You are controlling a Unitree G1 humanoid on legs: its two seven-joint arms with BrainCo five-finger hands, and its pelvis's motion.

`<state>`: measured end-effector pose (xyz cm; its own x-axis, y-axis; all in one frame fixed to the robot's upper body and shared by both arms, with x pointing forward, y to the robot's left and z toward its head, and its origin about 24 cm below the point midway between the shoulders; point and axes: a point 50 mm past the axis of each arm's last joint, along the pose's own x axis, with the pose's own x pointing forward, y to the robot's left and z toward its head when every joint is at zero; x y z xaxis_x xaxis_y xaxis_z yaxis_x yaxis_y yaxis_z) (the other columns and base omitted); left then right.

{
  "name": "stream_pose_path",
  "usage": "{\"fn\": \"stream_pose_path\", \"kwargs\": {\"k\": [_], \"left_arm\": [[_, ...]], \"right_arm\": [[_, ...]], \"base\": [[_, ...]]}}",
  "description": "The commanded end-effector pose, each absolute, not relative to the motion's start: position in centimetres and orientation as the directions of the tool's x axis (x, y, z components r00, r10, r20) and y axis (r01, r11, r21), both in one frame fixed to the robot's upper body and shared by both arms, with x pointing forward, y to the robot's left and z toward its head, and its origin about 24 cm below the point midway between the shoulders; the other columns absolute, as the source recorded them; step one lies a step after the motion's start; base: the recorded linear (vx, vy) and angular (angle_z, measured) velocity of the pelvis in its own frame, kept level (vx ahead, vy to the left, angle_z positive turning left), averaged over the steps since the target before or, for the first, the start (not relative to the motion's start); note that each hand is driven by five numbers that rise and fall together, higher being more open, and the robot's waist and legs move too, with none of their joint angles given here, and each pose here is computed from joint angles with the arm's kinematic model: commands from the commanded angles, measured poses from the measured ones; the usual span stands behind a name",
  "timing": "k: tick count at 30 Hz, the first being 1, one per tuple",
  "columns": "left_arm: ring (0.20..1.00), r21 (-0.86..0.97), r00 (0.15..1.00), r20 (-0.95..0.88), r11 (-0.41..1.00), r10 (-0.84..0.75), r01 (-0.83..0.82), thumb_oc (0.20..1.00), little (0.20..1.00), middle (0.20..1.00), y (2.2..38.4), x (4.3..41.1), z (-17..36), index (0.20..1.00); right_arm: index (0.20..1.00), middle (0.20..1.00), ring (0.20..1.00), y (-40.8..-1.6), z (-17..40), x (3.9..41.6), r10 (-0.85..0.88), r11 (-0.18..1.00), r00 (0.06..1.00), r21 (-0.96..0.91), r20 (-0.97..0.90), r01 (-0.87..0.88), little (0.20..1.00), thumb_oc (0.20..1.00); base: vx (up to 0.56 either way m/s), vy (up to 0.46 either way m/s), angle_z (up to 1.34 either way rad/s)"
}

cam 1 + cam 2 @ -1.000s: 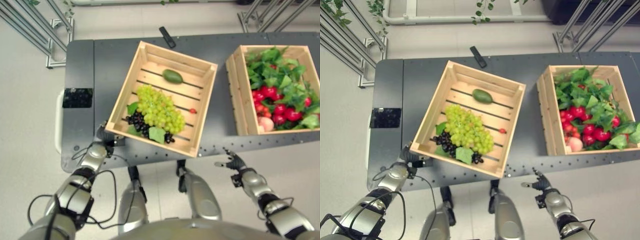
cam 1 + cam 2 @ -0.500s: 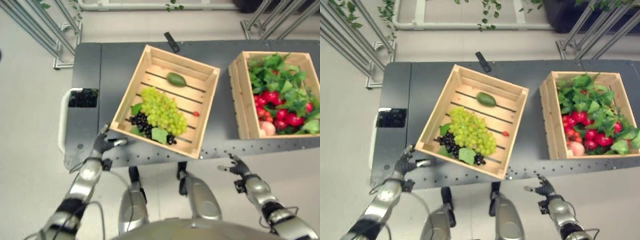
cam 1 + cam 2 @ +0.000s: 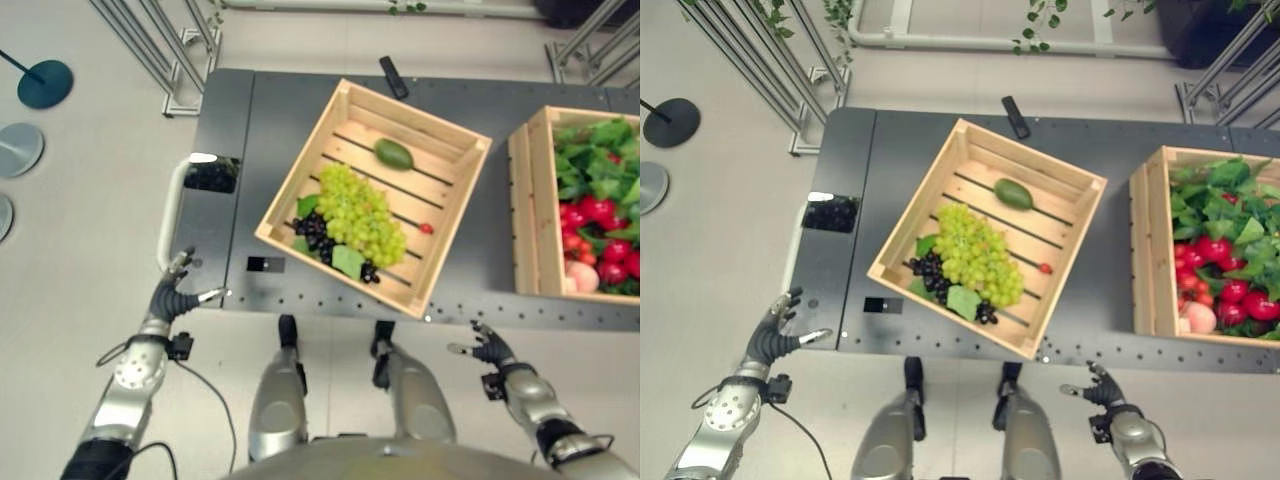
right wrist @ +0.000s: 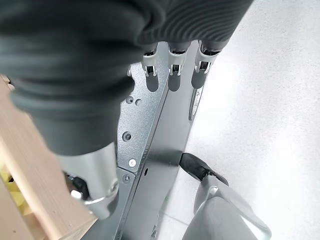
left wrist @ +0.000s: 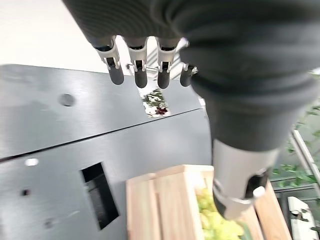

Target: Pick up the fruits from the basket on one side to the basket on the other side

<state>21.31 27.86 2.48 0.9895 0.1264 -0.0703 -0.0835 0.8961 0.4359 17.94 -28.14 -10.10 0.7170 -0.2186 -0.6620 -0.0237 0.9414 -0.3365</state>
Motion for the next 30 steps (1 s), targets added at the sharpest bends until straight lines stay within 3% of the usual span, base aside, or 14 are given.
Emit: {"fn": "stream_pose_path", "kwargs": {"k": [1,10,18,21,23,30], "left_arm": [[1.0,0.494,0.997,0.066,0.868,0.028,-0.057,1.0,1.0,1.0,27.8,22.2,6.1,1.0],[1.0,0.522,0.962,0.231,0.853,-0.145,0.003,1.0,1.0,1.0,24.9,24.1,10.6,1.0],[1.0,0.554,0.791,0.423,0.817,-0.442,0.161,1.0,1.0,1.0,17.3,27.7,16.6,1.0],[1.0,0.559,0.773,0.435,0.811,-0.463,0.171,1.0,1.0,1.0,16.5,28.0,17.0,1.0],[1.0,0.605,0.715,0.442,0.769,-0.541,0.208,1.0,1.0,1.0,13.4,29.7,18.2,1.0],[1.0,0.656,0.714,0.396,0.722,-0.577,0.22,1.0,1.0,1.0,10.7,31.8,17.9,1.0]], "right_arm": [[1.0,1.0,1.0,-28.6,-9.8,17.9,-0.207,0.933,0.733,-0.356,-0.648,-0.051,1.0,1.0],[1.0,1.0,1.0,-28.2,-9.8,18.1,-0.19,0.934,0.735,-0.351,-0.651,-0.07,1.0,1.0],[1.0,1.0,1.0,-27.0,-10.0,18.8,-0.138,0.925,0.732,-0.352,-0.667,-0.146,1.0,1.0],[1.0,1.0,1.0,-26.9,-10.0,19.0,-0.135,0.923,0.733,-0.353,-0.666,-0.151,1.0,1.0],[1.0,1.0,1.0,-26.4,-9.6,19.8,-0.11,0.915,0.748,-0.36,-0.654,-0.18,1.0,1.0],[1.0,1.0,1.0,-25.9,-9.1,20.9,-0.1,0.911,0.769,-0.369,-0.631,-0.185,1.0,1.0]], "base": [[0.0,0.0,0.0],[0.0,0.001,-0.02],[-0.01,0.008,-0.07],[-0.02,-0.003,-0.1],[-0.02,-0.008,-0.1],[-0.02,-0.011,-0.11]]}}
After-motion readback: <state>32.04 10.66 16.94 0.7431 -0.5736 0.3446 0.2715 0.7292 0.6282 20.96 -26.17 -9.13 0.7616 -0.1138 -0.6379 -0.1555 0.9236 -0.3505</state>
